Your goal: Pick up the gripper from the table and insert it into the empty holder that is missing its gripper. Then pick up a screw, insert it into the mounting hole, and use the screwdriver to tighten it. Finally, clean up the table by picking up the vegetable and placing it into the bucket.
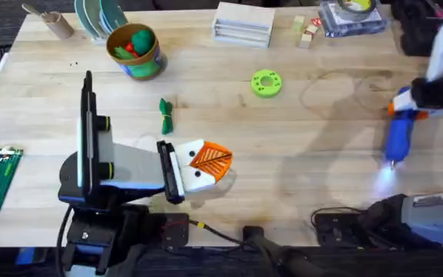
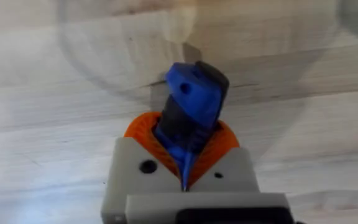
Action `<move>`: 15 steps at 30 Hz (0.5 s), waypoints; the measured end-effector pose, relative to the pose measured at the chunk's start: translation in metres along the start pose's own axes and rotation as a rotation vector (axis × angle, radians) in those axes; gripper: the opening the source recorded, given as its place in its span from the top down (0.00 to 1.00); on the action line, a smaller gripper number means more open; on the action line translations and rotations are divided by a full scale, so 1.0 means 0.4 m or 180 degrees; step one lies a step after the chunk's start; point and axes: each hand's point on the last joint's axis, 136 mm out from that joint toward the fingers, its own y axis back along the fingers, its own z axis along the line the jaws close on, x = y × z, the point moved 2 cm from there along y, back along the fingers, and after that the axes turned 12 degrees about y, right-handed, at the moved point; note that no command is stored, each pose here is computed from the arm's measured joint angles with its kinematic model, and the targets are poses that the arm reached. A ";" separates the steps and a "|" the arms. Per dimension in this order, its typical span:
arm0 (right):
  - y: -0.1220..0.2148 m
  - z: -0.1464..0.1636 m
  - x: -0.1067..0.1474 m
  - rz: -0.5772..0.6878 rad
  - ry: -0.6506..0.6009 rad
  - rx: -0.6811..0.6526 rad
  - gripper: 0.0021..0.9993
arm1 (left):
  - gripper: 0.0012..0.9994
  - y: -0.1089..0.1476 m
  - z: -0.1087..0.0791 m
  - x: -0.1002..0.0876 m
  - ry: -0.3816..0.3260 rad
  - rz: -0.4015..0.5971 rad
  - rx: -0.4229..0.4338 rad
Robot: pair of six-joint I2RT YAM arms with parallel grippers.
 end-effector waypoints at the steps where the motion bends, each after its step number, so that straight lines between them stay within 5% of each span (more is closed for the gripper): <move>1: 0.025 -0.004 -0.013 -0.0147 -0.0018 0.0049 0.97 | 1.00 0.000 0.000 0.000 0.0001 0.0000 0.0000; 15: 0.416 0.084 -0.104 -0.2089 -0.0072 0.0296 0.97 | 1.00 0.000 0.000 0.000 0.0000 -0.0001 -0.0004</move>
